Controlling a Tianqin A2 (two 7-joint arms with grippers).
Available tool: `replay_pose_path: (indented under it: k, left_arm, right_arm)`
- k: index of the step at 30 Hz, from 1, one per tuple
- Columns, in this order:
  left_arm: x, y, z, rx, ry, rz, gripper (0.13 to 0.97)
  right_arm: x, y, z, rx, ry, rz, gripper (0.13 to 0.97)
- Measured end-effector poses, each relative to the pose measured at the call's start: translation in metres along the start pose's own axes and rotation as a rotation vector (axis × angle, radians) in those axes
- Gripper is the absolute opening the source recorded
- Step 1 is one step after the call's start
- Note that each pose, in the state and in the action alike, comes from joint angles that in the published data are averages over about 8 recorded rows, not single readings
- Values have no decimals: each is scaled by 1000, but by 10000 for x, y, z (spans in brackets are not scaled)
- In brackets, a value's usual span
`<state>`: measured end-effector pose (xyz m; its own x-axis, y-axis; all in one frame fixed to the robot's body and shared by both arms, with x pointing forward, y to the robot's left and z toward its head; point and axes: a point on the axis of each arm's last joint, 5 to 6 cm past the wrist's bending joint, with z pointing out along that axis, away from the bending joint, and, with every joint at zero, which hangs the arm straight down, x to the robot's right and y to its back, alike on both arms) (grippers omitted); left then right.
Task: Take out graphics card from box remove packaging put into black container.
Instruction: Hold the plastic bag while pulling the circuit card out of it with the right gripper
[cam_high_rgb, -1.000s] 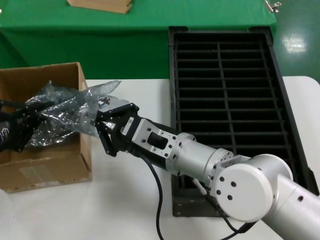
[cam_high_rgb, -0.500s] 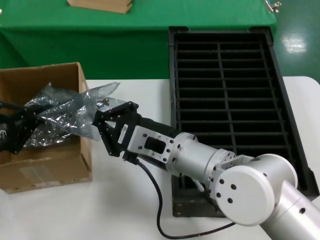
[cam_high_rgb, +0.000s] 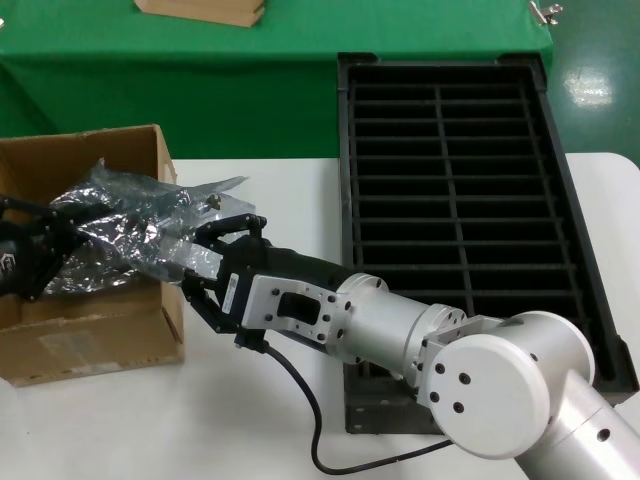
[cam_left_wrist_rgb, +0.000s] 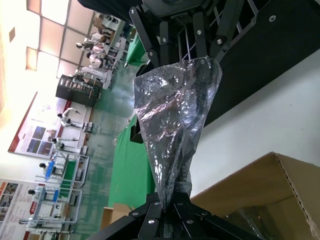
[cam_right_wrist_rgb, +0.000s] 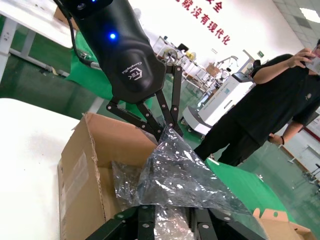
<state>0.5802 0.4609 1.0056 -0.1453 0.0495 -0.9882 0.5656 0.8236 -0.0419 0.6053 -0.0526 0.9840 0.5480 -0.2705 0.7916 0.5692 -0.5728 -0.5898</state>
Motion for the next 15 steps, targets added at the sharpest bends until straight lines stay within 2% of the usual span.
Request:
replay_pose_path:
  k: [7,15]
  left_arm:
    - [-1,-7,-32,5,10,9,143]
    - [15,-30,-73,16,23,13,143]
  right_arm:
    - [8,-18,1,-2,2,-22,283]
    - [11,-23,16,-1,6,-34,455]
